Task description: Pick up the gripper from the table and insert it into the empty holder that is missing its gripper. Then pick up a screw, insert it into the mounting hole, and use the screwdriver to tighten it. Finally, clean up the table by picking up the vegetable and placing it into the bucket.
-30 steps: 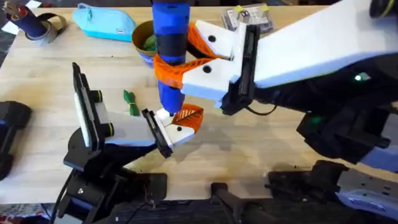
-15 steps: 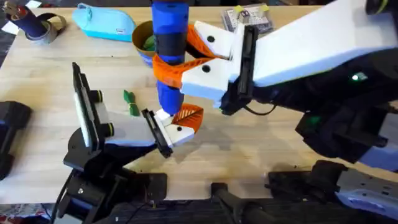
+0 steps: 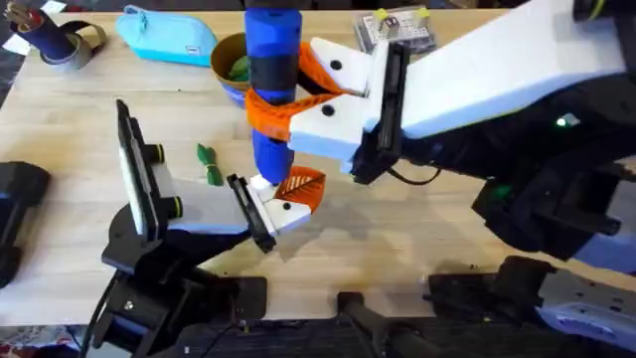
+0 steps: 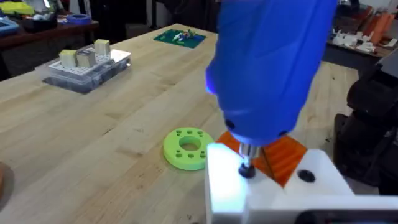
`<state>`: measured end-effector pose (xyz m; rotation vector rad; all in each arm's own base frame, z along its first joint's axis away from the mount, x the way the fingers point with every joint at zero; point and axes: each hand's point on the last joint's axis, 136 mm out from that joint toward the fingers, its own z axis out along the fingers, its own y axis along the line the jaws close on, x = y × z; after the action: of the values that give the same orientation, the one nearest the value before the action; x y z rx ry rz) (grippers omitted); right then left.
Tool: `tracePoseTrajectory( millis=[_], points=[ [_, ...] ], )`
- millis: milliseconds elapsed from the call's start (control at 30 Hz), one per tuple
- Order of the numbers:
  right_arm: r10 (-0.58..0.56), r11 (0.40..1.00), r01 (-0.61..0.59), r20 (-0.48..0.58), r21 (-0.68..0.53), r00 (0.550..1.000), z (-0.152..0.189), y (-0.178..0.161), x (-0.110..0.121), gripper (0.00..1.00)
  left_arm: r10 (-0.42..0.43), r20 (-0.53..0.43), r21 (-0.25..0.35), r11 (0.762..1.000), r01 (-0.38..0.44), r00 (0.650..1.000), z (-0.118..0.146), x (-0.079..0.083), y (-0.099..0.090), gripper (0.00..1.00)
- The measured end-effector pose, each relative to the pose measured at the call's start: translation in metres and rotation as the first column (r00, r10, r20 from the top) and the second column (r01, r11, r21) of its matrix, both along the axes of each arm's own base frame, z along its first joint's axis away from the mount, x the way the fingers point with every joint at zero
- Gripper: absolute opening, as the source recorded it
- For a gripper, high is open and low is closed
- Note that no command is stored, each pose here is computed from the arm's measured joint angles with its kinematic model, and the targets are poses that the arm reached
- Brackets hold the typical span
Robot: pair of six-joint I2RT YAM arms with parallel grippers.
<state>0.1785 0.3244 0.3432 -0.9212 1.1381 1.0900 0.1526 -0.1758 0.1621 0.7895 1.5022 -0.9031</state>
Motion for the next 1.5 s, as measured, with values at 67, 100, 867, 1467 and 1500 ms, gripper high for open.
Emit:
tracePoseTrajectory(
  millis=[67, 100, 867, 1467, 1500],
  points=[
    [0.000, 1.000, 0.000, 0.000, -0.001, 1.000, 0.000, 0.000, 0.000, 0.047, -0.001, 0.000, 0.000, 1.000, 0.001, 1.000, 0.000, 0.000, 0.000, 0.017],
    [0.001, 1.000, -0.001, 0.000, -0.001, 1.000, 0.000, 0.000, 0.000, 0.047, -0.002, 0.000, 0.000, 1.000, 0.002, 1.000, 0.000, 0.000, 0.000, 0.017],
    [0.025, 0.997, -0.030, 0.071, 0.071, 0.997, 0.015, -0.004, -0.009, 0.048, -0.009, 0.008, 0.000, 1.000, 0.009, 1.000, 0.001, -0.001, -0.001, 0.017],
    [-0.168, 0.986, 0.165, 0.118, 0.033, 0.979, 0.011, -0.028, 0.032, 0.048, -0.003, 0.004, 0.001, 1.000, 0.003, 1.000, 0.000, 0.000, 0.000, 0.017],
    [-0.224, 0.974, 0.225, 0.102, 0.005, 0.969, 0.004, -0.034, 0.046, 0.048, -0.003, 0.004, 0.001, 1.000, 0.003, 1.000, 0.000, -0.001, 0.000, 0.017]
  ],
)
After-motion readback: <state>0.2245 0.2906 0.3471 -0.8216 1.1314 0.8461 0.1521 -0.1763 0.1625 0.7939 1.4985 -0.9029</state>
